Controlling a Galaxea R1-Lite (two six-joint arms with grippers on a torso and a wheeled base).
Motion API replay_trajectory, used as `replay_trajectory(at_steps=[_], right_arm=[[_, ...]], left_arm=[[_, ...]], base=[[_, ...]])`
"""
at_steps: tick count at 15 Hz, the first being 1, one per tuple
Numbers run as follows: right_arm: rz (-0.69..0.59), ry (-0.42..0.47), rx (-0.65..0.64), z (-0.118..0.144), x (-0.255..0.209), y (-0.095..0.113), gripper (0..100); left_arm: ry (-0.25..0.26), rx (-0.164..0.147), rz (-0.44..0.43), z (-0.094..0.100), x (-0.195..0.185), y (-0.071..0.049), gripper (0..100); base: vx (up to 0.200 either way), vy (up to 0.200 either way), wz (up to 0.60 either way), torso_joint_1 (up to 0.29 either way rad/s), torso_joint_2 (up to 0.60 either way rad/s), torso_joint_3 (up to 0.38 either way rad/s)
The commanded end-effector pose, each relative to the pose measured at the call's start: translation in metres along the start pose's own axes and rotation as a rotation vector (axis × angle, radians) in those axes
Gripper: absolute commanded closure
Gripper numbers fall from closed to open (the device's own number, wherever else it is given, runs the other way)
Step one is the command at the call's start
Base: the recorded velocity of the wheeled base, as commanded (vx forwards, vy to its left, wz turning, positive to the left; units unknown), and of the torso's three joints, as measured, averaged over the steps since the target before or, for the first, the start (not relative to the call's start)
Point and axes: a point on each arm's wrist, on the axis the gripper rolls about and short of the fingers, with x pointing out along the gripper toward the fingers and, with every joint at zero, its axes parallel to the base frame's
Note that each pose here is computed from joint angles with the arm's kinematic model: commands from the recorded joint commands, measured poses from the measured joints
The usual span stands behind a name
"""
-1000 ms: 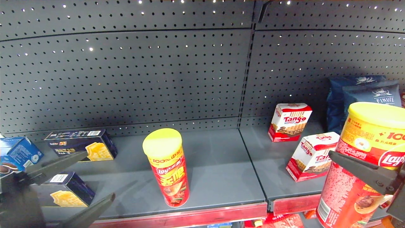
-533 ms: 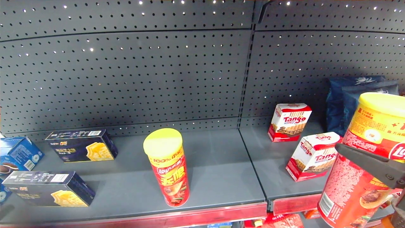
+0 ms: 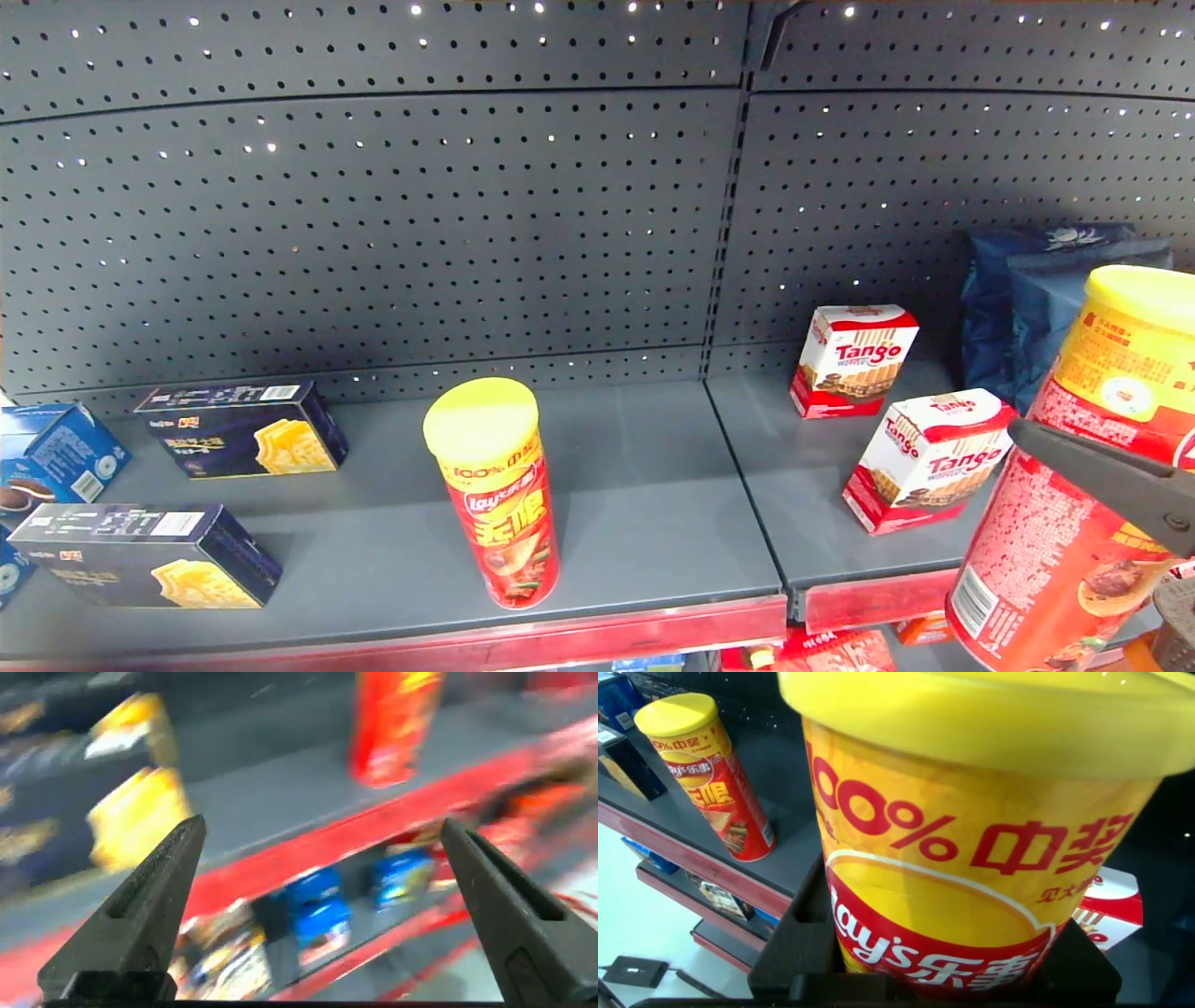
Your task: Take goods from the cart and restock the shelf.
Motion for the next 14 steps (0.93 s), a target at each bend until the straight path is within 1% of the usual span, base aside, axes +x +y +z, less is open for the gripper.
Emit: replay_trajectory(at_steps=[1, 3, 4, 5, 6, 7, 8, 9, 10, 11, 14], right_arm=[[0.001, 0.001, -0.001, 0.0, 0.001, 0.0, 100], [0.001, 0.004, 0.0, 0.0, 0.002, 0.0, 100], [0.001, 0.001, 0.001, 0.0, 0.002, 0.0, 100], [0.004, 0.001, 0.001, 0.0, 0.002, 0.001, 100], [0.007, 0.002, 0.001, 0.0, 0.002, 0.001, 100], [0.026, 0.004, 0.0, -0.001, 0.002, 0.001, 100], [0.041, 0.009, -0.001, -0.001, 0.004, 0.002, 100], [0.045, 0.021, -0.004, -0.002, 0.009, 0.003, 100], [0.045, 0.027, -0.005, -0.002, 0.013, 0.004, 100], [0.048, 0.039, -0.008, -0.002, 0.019, 0.006, 100], [0.048, 0.051, -0.01, 0.003, 0.032, 0.009, 100]], left_arm=[[0.007, -0.014, 0.082, -0.002, 0.0, 0.002, 0], [0.012, -0.011, 0.111, -0.002, 0.0, 0.002, 0], [0.013, -0.005, 0.137, -0.002, 0.0, 0.003, 0], [0.028, -0.012, 0.137, -0.005, 0.0, 0.003, 0], [0.046, -0.012, 0.126, -0.007, 0.0, 0.003, 0], [0.063, -0.019, 0.049, -0.008, 0.0, 0.001, 0], [0.058, -0.013, -0.032, -0.008, 0.0, 0.001, 0], [0.027, -0.013, -0.101, -0.009, -0.003, 0.003, 0], [-0.036, -0.014, -0.158, -0.01, -0.007, 0.005, 0], [-0.036, -0.019, -0.202, -0.01, -0.007, 0.006, 0], [-0.037, -0.02, -0.212, -0.01, -0.007, 0.006, 0]], base=[[0.0, 0.0, 0.0, 0.0, 0.0, 0.0], [0.0, 0.0, 0.0, 0.0, 0.0, 0.0], [0.0, 0.0, 0.0, 0.0, 0.0, 0.0], [0.0, 0.0, 0.0, 0.0, 0.0, 0.0], [0.0, 0.0, 0.0, 0.0, 0.0, 0.0], [0.0, 0.0, 0.0, 0.0, 0.0, 0.0], [0.0, 0.0, 0.0, 0.0, 0.0, 0.0], [0.0, 0.0, 0.0, 0.0, 0.0, 0.0], [0.0, 0.0, 0.0, 0.0, 0.0, 0.0], [0.0, 0.0, 0.0, 0.0, 0.0, 0.0], [0.0, 0.0, 0.0, 0.0, 0.0, 0.0]])
